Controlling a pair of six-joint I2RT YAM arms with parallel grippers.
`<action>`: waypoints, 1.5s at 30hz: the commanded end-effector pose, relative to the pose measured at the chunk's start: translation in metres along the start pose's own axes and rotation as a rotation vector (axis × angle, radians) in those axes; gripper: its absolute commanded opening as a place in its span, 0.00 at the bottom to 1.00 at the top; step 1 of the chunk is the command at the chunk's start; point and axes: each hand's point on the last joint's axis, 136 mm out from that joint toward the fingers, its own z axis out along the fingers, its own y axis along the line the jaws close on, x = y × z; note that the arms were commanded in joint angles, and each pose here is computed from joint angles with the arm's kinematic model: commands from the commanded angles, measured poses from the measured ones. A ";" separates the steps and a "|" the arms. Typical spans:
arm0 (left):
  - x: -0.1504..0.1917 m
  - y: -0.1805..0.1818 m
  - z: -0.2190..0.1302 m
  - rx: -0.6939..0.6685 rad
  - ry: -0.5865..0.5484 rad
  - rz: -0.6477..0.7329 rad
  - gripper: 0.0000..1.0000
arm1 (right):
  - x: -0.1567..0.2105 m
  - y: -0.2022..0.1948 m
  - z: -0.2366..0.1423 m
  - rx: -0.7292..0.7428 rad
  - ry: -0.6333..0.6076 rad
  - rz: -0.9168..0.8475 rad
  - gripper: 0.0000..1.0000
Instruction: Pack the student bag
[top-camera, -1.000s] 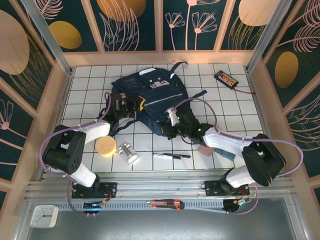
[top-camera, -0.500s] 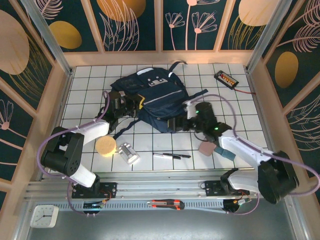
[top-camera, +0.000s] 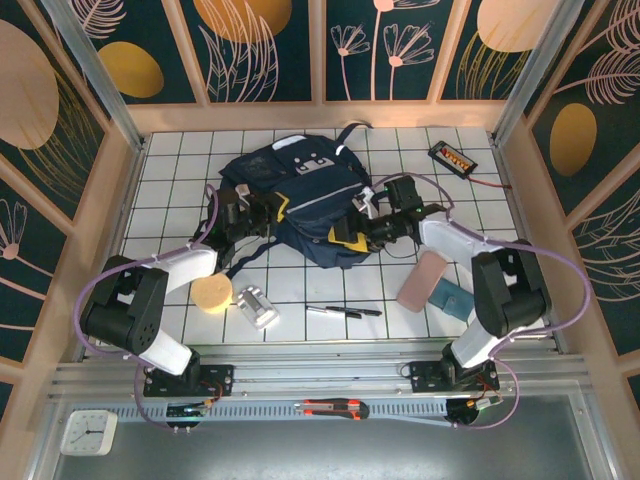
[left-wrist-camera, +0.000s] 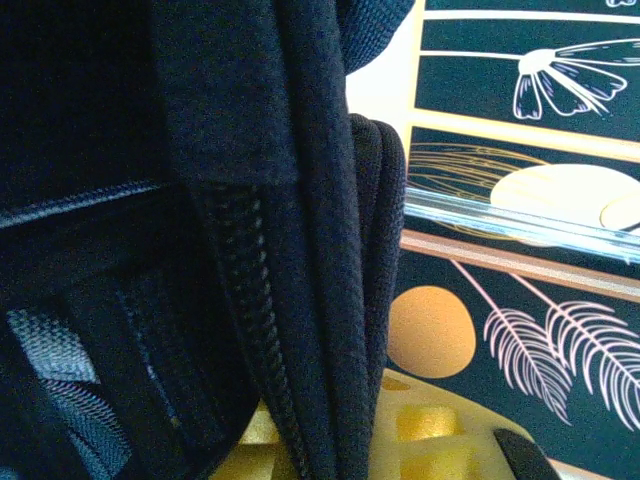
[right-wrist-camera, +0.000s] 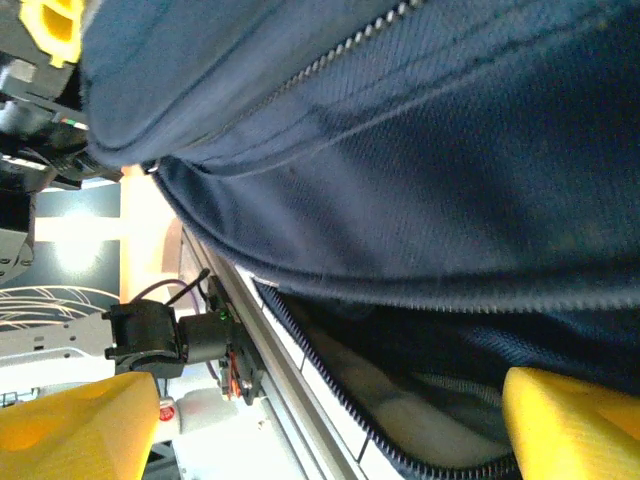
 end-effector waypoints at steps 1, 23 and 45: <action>0.012 -0.084 -0.024 0.297 0.020 0.156 0.00 | 0.005 0.007 0.014 -0.008 0.054 -0.014 0.87; 0.021 -0.068 -0.029 0.353 0.021 0.091 0.00 | 0.028 0.006 0.094 -0.118 0.071 0.101 0.86; 0.033 -0.038 -0.037 0.266 0.040 0.133 0.00 | -0.013 0.053 0.046 -0.279 -0.134 0.044 0.60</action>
